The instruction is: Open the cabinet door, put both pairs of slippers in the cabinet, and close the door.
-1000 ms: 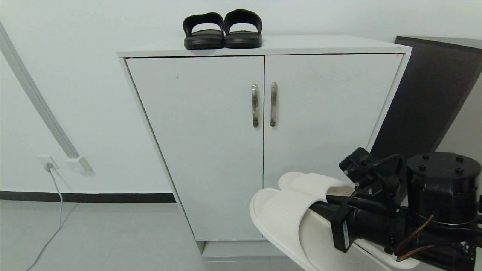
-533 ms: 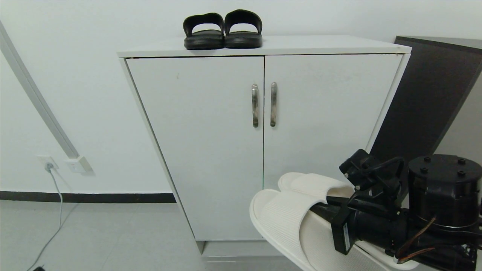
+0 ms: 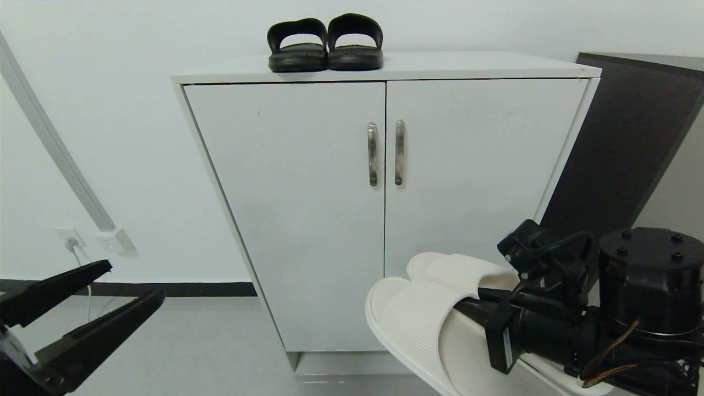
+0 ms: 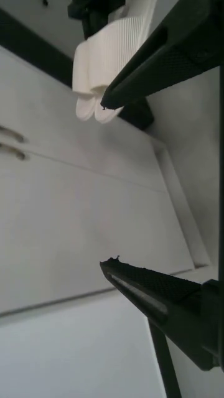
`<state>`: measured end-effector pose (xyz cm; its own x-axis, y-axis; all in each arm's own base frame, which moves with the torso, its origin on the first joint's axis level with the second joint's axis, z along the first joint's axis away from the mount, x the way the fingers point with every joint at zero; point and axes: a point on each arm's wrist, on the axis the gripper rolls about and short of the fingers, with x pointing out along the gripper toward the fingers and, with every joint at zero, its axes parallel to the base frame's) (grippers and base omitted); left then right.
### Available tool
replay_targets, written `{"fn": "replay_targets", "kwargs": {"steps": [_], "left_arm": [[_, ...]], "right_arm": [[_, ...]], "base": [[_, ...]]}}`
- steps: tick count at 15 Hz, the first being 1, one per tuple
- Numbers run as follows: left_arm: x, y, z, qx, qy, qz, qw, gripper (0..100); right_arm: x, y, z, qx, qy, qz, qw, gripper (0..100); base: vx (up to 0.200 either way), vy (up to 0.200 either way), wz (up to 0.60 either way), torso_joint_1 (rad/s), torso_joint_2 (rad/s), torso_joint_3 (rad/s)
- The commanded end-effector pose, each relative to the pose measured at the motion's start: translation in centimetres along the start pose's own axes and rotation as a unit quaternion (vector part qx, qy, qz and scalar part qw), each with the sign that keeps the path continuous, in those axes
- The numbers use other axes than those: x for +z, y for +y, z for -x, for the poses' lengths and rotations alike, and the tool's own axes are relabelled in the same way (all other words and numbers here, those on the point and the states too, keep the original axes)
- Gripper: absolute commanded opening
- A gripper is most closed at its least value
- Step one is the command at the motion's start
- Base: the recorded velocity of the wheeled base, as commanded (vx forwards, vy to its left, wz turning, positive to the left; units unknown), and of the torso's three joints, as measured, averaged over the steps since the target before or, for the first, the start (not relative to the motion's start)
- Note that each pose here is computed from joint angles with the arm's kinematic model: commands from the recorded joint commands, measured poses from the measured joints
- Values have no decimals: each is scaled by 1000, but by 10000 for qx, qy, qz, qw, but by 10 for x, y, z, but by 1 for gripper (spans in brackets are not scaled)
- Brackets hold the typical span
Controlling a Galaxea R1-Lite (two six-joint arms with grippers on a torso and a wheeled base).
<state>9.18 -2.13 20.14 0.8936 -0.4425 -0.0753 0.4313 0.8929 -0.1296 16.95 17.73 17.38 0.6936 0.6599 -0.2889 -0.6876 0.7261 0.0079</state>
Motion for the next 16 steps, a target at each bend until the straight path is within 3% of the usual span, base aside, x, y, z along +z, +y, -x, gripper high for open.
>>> {"fn": "replay_targets", "kwargs": {"steps": [1,3,6,9,14,16], "left_arm": [[6,-3,-27,-382,261,149,9988,100],[15,-11,-41,-756,206,215,9967,100],[21,-25,-66,-1196,402,203,9918,100],[32,-38,-87,-1518,437,248,9871,100],[41,-72,-120,-2210,565,193,9734,100],[42,-81,-144,-2286,653,180,9712,100]], "right_arm": [[1,0,1,-1,-48,-1,10000,0],[1,0,0,0,-86,5,10000,0],[0,0,0,-1,-63,-1,10000,0],[1,0,0,7,-79,-2,10000,0],[-4,2,1,28,-10,18,10000,0],[-4,2,1,50,-1,18,10000,0]], "base": [[0,0,0,0,0,0],[0,0,0,0,0,0],[0,0,0,0,0,0],[0,0,0,0,0,0],[0,0,0,0,0,0],[0,0,0,0,0,0]]}}
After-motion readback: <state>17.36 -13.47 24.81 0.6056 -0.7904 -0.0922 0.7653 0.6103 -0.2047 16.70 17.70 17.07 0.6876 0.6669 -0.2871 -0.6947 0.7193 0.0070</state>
